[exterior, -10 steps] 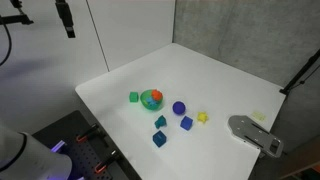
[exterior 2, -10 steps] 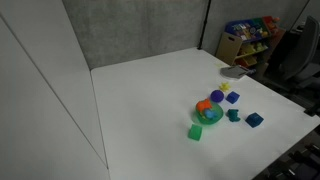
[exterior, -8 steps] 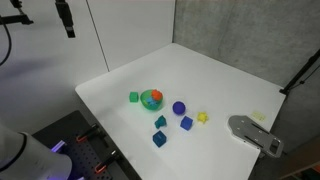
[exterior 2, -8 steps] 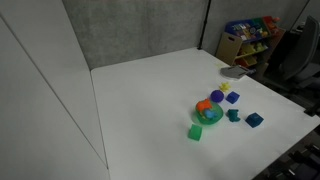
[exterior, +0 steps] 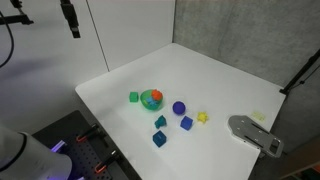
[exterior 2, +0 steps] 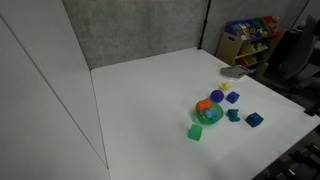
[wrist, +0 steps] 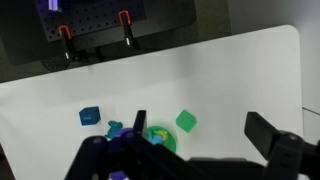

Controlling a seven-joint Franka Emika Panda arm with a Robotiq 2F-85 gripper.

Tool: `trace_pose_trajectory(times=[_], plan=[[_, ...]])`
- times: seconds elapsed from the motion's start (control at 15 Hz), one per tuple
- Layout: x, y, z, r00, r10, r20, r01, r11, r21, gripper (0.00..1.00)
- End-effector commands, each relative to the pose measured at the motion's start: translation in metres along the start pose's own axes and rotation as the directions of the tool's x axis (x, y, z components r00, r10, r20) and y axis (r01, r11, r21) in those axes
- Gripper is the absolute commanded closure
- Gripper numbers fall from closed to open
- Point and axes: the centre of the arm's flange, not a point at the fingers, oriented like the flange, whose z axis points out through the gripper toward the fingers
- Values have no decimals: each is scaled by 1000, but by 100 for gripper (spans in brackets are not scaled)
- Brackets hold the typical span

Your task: Put the dark green toy in the green bowl

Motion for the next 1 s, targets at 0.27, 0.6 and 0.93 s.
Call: trace_pose_trajectory(times=[0.27, 0.6, 0.93], plan=[[55, 2, 12, 996, 82, -46, -82, 997, 4, 0], [93, 8, 28, 987, 144, -69, -145, 989, -6, 0], [135, 17, 50, 971, 224, -88, -225, 974, -6, 0]])
